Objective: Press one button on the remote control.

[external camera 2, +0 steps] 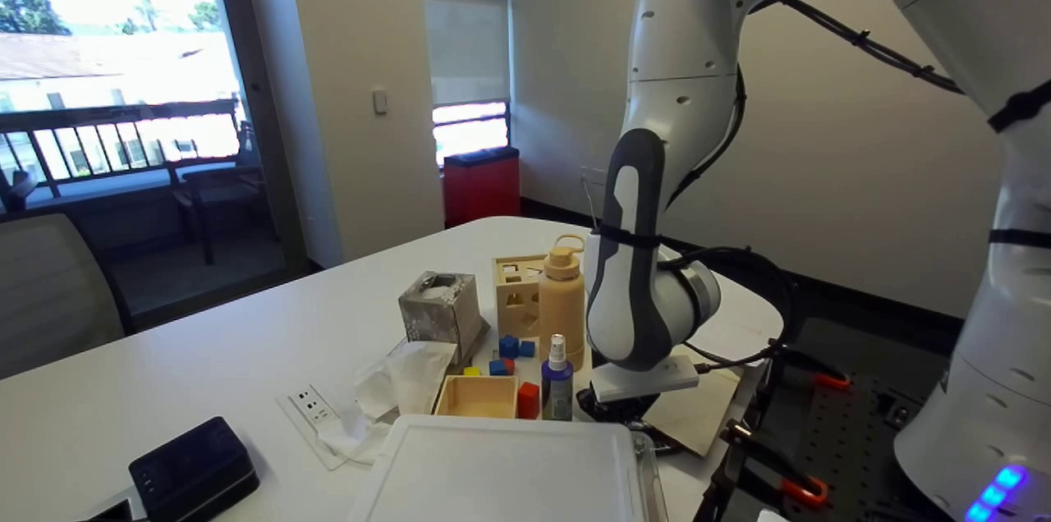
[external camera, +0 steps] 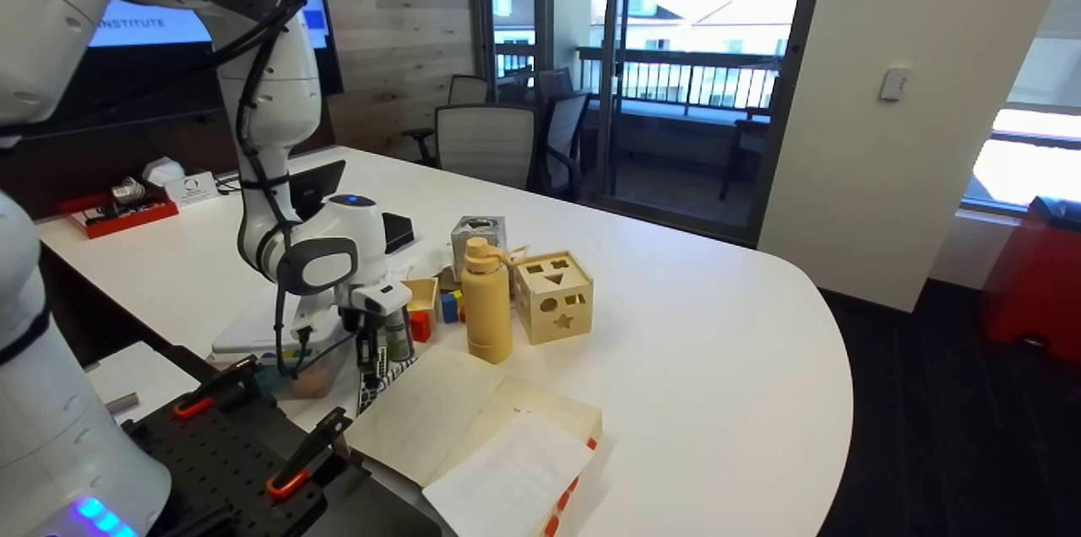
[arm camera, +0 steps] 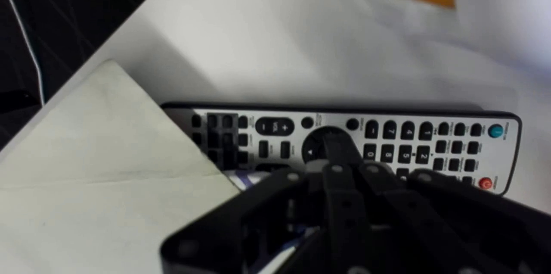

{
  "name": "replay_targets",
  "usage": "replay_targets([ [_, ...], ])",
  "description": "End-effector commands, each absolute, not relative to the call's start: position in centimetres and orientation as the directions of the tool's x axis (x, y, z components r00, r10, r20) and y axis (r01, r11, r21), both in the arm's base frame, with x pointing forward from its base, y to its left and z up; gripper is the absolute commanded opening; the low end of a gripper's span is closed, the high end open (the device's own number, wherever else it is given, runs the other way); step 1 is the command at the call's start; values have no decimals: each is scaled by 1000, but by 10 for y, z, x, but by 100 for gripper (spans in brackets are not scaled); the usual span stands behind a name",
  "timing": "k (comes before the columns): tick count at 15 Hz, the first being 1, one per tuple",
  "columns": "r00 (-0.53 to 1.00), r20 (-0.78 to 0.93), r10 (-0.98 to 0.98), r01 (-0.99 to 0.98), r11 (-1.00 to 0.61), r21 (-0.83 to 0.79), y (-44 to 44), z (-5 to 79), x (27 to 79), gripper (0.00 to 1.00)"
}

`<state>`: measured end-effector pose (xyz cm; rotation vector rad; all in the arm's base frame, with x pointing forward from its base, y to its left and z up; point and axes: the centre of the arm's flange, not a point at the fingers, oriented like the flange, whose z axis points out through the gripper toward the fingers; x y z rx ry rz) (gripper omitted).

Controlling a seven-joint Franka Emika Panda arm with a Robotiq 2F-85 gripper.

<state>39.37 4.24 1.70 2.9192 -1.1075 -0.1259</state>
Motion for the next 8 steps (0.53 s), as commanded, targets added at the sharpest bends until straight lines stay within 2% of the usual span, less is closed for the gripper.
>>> replay_targets([
  [1, 743, -42, -668, -666, -744, 57, 40, 15, 398, 0],
  [8, 753, -52, -656, -653, -754, 70, 42, 7, 401, 0],
])
